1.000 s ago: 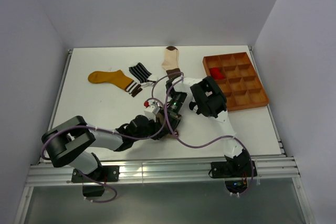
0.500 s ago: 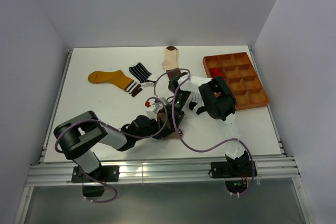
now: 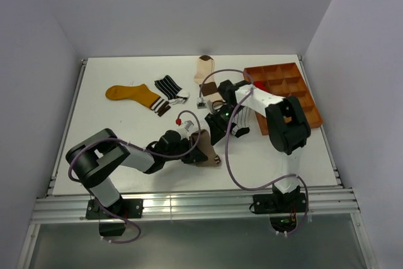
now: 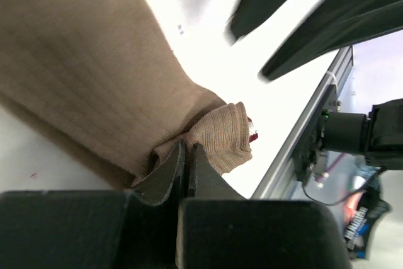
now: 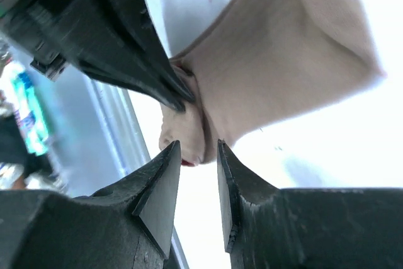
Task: Roll the socks
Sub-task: Roll the sock at the center of the board.
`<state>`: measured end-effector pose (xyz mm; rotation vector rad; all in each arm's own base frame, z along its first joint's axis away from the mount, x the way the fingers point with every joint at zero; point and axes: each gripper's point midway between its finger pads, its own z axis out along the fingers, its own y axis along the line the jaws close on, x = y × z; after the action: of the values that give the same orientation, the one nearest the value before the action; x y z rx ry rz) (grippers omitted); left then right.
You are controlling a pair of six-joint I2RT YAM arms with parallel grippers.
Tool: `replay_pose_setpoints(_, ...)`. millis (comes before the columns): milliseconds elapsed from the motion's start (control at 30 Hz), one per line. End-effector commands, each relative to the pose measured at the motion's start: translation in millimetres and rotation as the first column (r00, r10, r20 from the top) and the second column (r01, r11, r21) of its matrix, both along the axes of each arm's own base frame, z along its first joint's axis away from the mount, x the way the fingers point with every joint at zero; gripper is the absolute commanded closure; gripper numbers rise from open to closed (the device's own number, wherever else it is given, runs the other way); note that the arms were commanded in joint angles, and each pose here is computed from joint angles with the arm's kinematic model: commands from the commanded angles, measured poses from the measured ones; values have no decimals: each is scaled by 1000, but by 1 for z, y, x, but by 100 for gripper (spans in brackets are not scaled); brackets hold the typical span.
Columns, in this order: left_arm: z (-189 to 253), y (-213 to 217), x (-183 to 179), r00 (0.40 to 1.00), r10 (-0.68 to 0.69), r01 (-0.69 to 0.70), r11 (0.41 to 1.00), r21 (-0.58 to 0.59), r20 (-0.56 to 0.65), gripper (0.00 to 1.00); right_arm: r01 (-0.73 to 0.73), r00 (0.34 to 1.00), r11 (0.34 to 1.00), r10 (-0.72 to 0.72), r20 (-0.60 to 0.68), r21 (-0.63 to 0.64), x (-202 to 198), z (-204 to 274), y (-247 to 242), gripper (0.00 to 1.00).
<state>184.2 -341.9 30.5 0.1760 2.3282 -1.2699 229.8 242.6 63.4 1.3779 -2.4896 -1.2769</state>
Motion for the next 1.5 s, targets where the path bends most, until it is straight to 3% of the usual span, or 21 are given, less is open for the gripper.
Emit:
replay_pose_setpoints(0,-67,56,-43,954,33,49,963,266,-297,100,74,979,996,-80,185,42,28,17,-7,62)
replay_pose_setpoints(100,-62,63,-35,935,67,32,962,270,-348,100,113,932,992,-124,341,50,43,24,-23,61)
replay_pose_setpoints(167,-57,66,-33,917,69,34,968,248,-394,100,112,851,990,-140,507,86,57,42,-28,56)
replay_pose_setpoints(267,-54,73,-30,890,68,41,973,228,-451,100,83,799,992,-121,589,92,46,39,-35,51)
replay_pose_setpoints(467,-57,74,-26,838,49,79,974,210,-544,100,-62,621,995,-25,784,80,26,45,-30,48)
replay_pose_setpoints(500,-60,77,-29,821,58,84,972,220,-568,100,-117,610,992,29,792,54,6,31,-24,47)
replay_pose_setpoints(567,-64,79,-26,804,64,90,970,228,-592,100,-175,477,984,52,877,37,1,42,-16,45)
replay_pose_setpoints(633,-68,85,-29,774,82,94,965,243,-628,100,-264,404,965,107,908,3,-26,34,-7,43)
replay_pose_setpoints(700,-66,82,-22,773,81,92,967,236,-629,100,-311,384,950,139,913,-15,-38,29,3,43)
replay_pose_setpoints(733,-72,88,-27,741,105,98,960,261,-664,100,-339,377,940,167,911,-32,-45,25,10,43)
replay_pose_setpoints(867,-78,90,-23,714,121,110,953,281,-689,100,-388,272,919,186,944,-69,-56,22,27,42)
replay_pose_setpoints(1000,-82,91,-22,689,136,122,947,298,-712,100,-436,251,894,228,941,-100,-72,11,38,42)
replay_pose_setpoints(1167,-83,91,-20,682,140,128,943,306,-718,100,-455,179,876,268,947,-162,-77,-3,48,41)
replay_pose_setpoints(1467,-82,92,-16,693,129,142,940,310,-709,100,-390,108,885,318,942,-254,-54,-27,52,43)
